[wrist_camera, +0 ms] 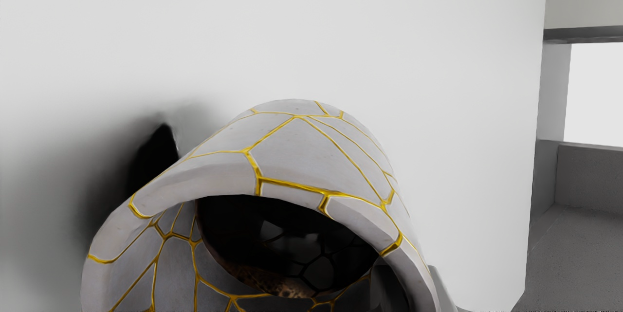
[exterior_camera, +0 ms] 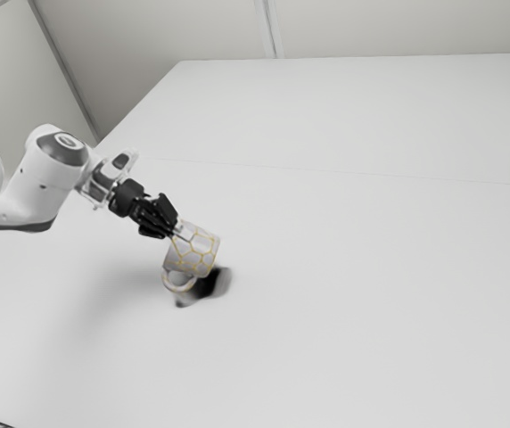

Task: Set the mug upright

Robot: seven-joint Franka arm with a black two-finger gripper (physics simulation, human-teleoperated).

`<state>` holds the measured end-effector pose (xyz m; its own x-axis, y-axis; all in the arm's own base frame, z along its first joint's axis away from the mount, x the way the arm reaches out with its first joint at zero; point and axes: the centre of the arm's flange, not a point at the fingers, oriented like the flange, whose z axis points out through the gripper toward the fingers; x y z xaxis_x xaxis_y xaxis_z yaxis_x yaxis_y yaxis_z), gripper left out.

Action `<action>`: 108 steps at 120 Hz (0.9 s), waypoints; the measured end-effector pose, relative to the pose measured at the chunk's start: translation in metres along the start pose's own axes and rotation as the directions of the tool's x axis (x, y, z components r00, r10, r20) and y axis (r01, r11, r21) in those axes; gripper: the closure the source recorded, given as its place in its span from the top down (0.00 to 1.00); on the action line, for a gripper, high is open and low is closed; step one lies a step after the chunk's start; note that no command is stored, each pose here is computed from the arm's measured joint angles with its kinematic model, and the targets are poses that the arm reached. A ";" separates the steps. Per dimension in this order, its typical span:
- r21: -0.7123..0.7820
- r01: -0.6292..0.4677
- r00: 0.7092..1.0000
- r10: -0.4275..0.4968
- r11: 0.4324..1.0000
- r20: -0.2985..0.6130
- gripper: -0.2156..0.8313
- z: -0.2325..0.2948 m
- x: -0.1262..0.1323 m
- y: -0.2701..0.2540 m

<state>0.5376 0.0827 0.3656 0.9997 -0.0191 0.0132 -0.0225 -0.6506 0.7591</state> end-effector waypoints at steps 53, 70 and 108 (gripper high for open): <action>0.499 -0.339 0.938 0.248 0.798 0.242 0.04 0.016 -0.023 0.087; 0.624 -0.443 0.895 0.279 0.644 0.347 0.04 0.035 -0.026 0.108; 0.746 -0.433 0.900 0.191 0.505 0.393 0.04 0.071 -0.017 0.102</action>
<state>0.5180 -0.0372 0.3968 0.8927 -0.4397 -0.0989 -0.4489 -0.8870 -0.1080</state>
